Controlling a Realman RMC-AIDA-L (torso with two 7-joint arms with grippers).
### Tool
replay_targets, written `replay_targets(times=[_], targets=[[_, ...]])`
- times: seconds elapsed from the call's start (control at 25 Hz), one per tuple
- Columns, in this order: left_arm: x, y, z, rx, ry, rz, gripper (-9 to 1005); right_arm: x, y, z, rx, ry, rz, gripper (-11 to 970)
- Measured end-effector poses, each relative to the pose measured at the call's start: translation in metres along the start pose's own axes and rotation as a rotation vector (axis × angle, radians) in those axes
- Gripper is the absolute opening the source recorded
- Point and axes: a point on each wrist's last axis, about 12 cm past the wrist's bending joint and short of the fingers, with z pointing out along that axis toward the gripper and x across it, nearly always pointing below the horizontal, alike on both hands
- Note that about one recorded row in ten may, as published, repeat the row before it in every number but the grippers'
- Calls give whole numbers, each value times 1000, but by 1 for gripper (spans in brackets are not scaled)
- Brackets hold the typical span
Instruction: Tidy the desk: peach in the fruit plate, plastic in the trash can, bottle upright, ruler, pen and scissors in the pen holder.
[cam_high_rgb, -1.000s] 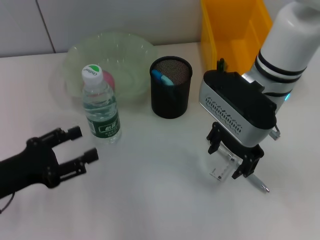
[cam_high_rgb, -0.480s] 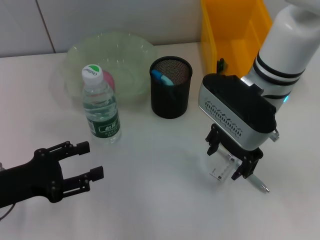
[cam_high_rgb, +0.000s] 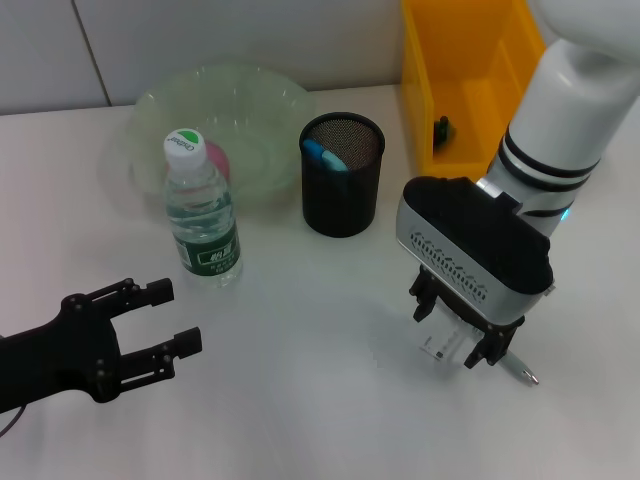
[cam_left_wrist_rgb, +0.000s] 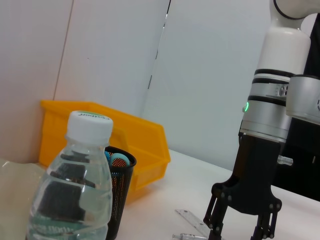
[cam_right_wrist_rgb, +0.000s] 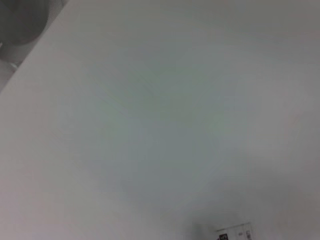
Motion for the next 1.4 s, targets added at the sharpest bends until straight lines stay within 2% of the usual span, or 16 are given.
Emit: replay_targets(times=[0.36,0.96,1.2,1.4], targets=[[3,-2,-1,2,3,-11,767,-3,1,12,-3,-9,-38,644],[4,-4,-3,-1,-4,-21,767,-4,0,17,8,-12,-46,626],[3,-4,-4,9,-11,-19,766,-4,-1,17,13,-12,-50,400],[1,-4,-5,10,-19,-22,766,-8,-4,1,65,-76,-35,394]])
